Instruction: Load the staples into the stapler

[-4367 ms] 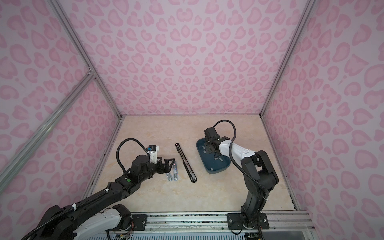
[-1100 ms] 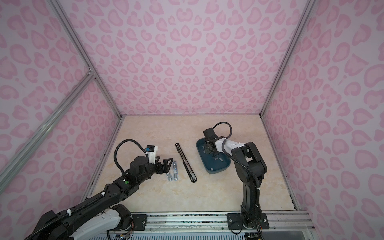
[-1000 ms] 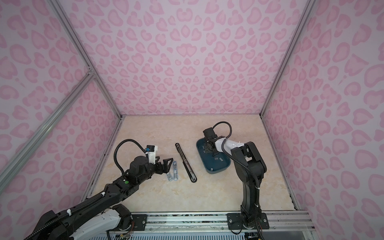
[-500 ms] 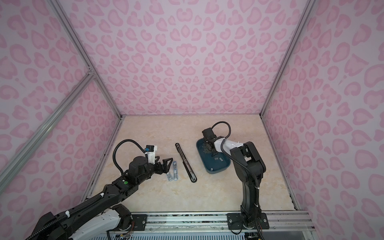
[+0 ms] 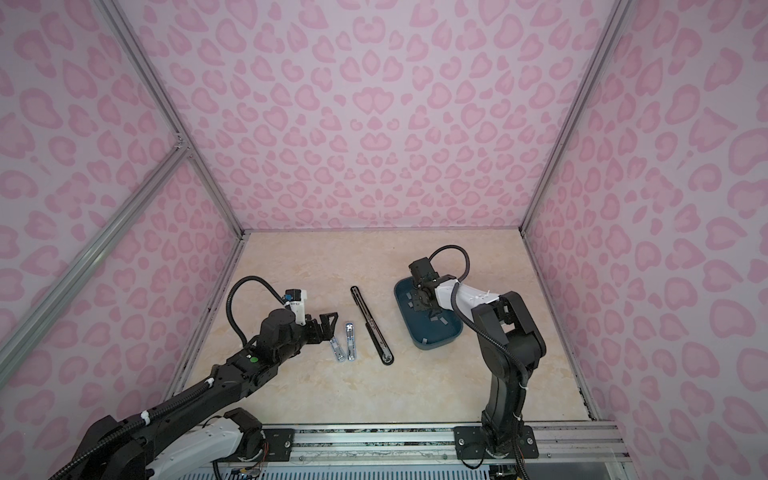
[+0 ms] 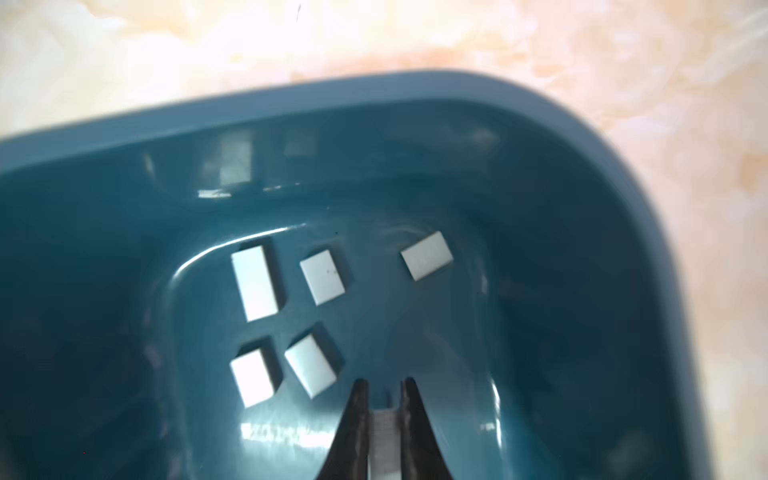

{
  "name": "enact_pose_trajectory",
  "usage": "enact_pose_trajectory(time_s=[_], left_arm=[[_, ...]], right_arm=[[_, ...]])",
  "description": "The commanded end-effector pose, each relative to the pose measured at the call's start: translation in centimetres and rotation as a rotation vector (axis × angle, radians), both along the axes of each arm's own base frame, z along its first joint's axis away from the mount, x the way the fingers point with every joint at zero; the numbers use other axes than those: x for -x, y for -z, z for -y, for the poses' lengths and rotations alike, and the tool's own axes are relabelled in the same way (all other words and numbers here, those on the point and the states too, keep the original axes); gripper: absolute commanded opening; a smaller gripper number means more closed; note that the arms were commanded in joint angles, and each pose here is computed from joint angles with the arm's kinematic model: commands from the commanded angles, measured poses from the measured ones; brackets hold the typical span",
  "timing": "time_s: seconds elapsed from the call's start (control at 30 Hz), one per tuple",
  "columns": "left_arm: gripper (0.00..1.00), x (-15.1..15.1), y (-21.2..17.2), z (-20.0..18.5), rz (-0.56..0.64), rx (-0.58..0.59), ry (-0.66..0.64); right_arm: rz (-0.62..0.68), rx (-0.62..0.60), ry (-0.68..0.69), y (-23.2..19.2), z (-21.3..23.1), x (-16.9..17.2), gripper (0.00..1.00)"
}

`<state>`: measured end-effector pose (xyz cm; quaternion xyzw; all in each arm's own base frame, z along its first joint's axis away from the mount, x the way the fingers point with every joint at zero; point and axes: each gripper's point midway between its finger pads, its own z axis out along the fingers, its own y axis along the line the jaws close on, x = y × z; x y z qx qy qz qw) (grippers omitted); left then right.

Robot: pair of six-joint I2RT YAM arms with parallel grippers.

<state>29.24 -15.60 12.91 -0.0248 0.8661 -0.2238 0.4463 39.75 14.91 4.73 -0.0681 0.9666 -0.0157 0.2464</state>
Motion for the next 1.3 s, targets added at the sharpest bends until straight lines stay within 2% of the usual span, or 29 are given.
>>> enact_pose_trajectory(time_s=[0.0,0.23,0.53,0.73,0.87,1.07,1.13,1.27], left_arm=[[0.97,-0.4,0.1,-1.2,-0.027,0.010,-0.072],[0.97,-0.4,0.5,-4.0,-0.056,-0.023,-0.217],[0.97,-0.1,0.7,-5.3,-0.070,-0.042,-0.276],[0.97,0.6,0.2,-7.1,-0.050,-0.056,-0.350],[0.97,1.3,-0.4,-9.2,-0.028,-0.048,-0.461],[0.97,3.3,-0.4,-14.2,-0.033,-0.055,-0.760],[0.97,3.7,-0.5,-14.9,-0.039,-0.061,-0.806],[0.97,3.7,-0.3,-14.9,-0.045,-0.051,-0.815]], right_arm=[[0.035,-0.004,0.006,-1.5,-0.1,0.6,0.12],[0.161,0.002,-0.017,-6.2,-2.3,1.8,0.11],[0.303,-0.101,-0.155,-11.6,-12.7,6.7,0.13],[0.308,-0.243,-0.240,-10.4,-19.7,10.9,0.14],[0.273,-0.263,-0.261,-8.4,-21.9,11.9,0.13],[0.247,-0.337,-0.281,-6.9,-24.9,13.2,0.13],[0.242,-0.333,-0.294,-6.2,-25.6,13.6,0.13],[0.208,-0.325,-0.306,-4.6,-26.5,14.1,0.12]])
